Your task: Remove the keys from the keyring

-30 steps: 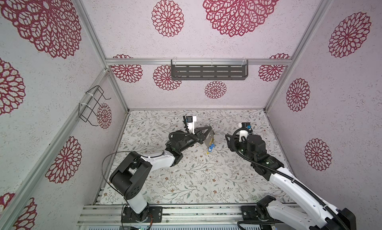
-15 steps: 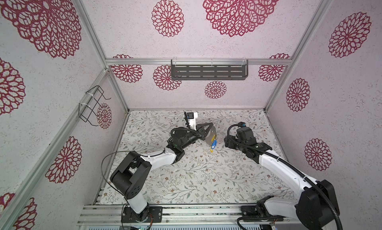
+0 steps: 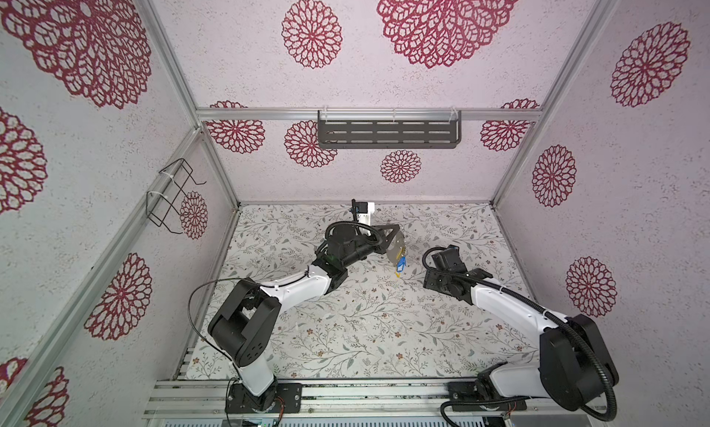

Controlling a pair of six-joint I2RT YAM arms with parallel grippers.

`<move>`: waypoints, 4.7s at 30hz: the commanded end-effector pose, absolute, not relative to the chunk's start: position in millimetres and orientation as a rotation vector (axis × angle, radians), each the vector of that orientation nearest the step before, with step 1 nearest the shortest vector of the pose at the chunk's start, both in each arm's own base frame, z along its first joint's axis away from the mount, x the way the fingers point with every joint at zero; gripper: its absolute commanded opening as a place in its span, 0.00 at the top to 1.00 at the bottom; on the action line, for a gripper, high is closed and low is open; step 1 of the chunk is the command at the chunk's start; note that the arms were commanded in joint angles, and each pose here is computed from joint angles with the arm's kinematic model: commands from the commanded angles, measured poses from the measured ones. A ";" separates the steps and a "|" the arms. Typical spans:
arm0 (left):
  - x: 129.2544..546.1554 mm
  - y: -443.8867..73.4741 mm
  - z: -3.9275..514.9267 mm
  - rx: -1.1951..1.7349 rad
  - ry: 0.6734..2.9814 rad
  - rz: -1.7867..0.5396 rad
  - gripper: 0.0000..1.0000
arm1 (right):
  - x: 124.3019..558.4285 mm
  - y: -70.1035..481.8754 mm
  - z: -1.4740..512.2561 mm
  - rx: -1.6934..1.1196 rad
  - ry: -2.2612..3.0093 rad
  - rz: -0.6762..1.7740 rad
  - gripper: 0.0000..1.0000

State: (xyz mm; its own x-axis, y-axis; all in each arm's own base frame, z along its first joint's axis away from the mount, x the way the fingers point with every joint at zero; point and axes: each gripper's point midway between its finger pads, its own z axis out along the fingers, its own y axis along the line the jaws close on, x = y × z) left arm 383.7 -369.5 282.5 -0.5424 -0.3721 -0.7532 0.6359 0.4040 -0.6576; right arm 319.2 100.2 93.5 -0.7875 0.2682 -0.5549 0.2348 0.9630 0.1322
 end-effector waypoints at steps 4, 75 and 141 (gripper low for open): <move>369.8 -373.2 286.6 0.331 1.688 -1.397 1.00 | 342.3 106.9 153.8 0.260 2.351 0.133 0.27; 432.1 -297.8 338.8 0.142 1.397 -1.771 1.00 | 423.1 235.1 349.3 -0.207 1.828 1.392 0.84; 419.1 -319.9 328.4 0.234 1.408 -1.631 0.62 | 392.1 270.0 360.7 -0.422 1.729 1.315 1.00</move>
